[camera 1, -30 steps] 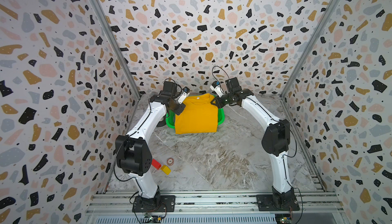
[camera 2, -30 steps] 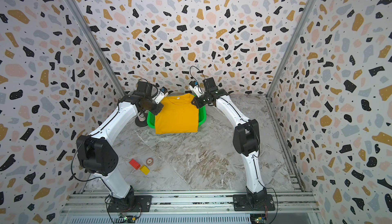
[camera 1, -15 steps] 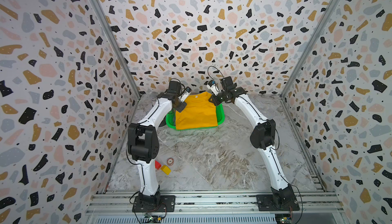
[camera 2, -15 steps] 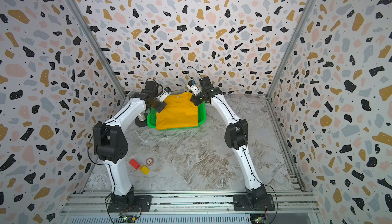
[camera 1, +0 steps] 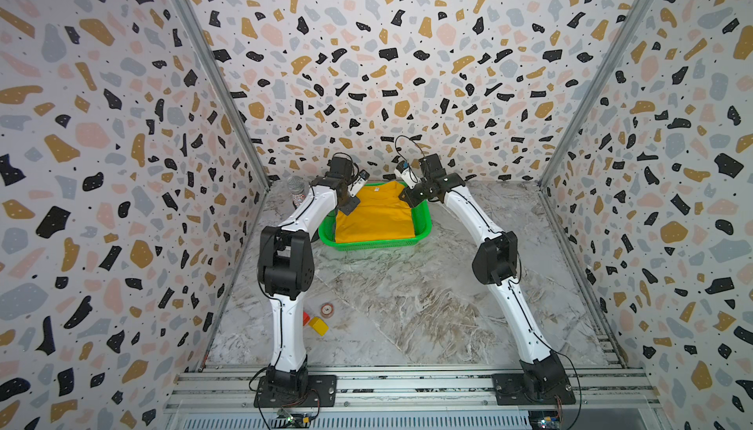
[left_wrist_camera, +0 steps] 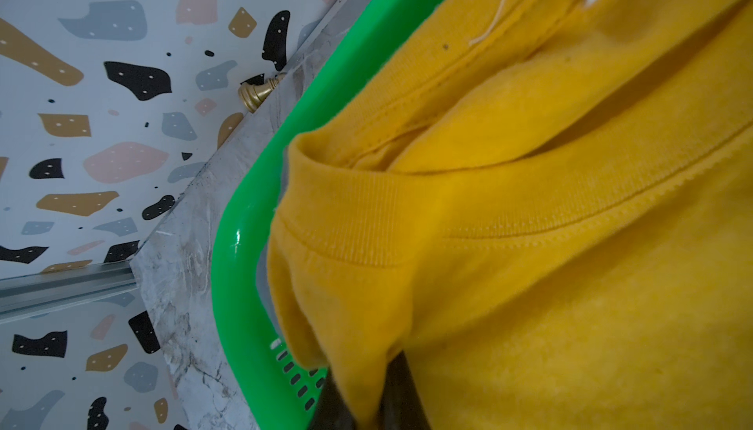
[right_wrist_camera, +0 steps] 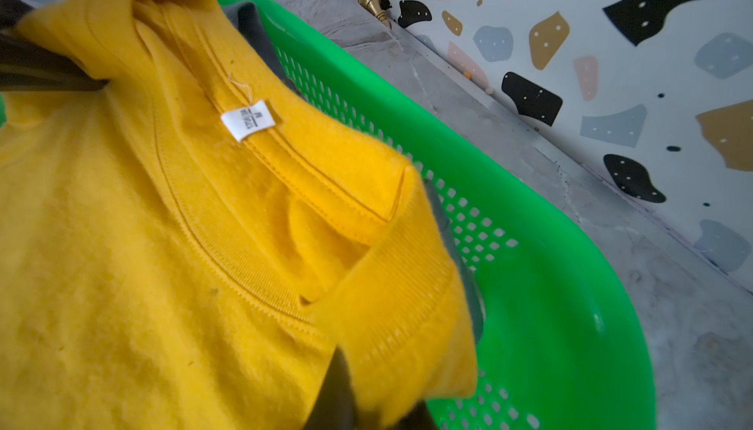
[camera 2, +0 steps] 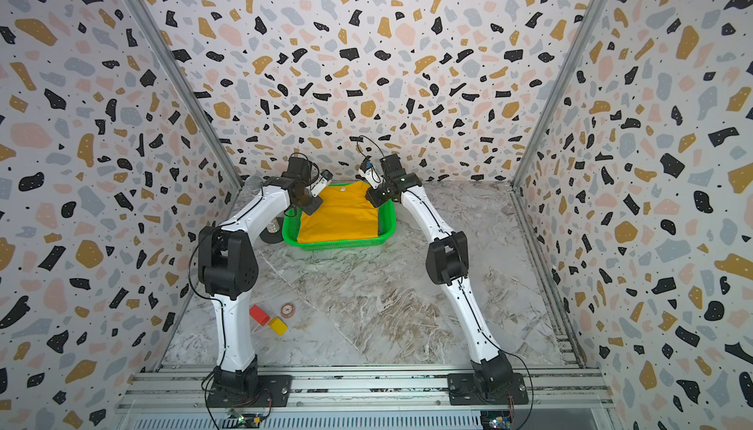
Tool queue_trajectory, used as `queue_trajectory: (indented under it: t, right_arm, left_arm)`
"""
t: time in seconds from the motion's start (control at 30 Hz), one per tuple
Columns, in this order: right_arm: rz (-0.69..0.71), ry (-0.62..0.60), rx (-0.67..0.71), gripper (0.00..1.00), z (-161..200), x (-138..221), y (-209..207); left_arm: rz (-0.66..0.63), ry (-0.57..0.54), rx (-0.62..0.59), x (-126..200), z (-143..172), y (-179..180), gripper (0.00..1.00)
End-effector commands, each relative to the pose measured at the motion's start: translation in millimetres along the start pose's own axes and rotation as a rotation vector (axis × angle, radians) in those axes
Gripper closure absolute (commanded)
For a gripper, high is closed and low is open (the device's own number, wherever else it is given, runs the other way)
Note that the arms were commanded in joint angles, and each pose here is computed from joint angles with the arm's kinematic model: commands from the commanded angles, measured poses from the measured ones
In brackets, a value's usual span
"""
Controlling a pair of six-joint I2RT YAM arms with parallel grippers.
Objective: Put the folded t-shirts into the basket
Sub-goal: Place the T-shirt in the bin.
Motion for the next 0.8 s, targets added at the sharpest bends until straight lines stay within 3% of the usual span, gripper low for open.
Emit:
queue_trajectory:
  t: [0.0,0.23,0.47,0.67,0.77]
  right_arm:
    - [0.097,-0.035,0.038,1.00,-14.8,17.8,-16.3]
    - [0.143,0.008,0.066,0.99,3.4,-5.1,-24.0]
    - [0.167,0.026,0.080,0.90,7.5,-8.0,-27.0]
    - [0.164,0.010,0.099,0.67,-8.8,14.6,-22.8]
    - [0.156,-0.013,0.128,0.58,-27.0,43.2,-17.3]
  left_arm:
    - [-0.111,-0.007,0.024,3.1,-5.3,28.8,1.00]
    - [-0.118,0.033,0.037,-13.4,-5.8,29.6,1.00]
    - [-0.097,0.061,0.046,-20.7,5.4,22.7,1.00]
    - [-0.094,0.031,0.060,-0.7,1.5,25.4,0.75]
    - [-0.098,0.012,0.070,13.9,-2.2,28.9,0.64]
Point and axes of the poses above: each gripper's point midway between its finger pads, its own x axis back along the fingers, its own y axis along the line the jaws close on, z = x × y, the point moved 7 cm from there along x, back along the fingers, and after that the axes turned 9 degrees about x, right-handed, at the moved point
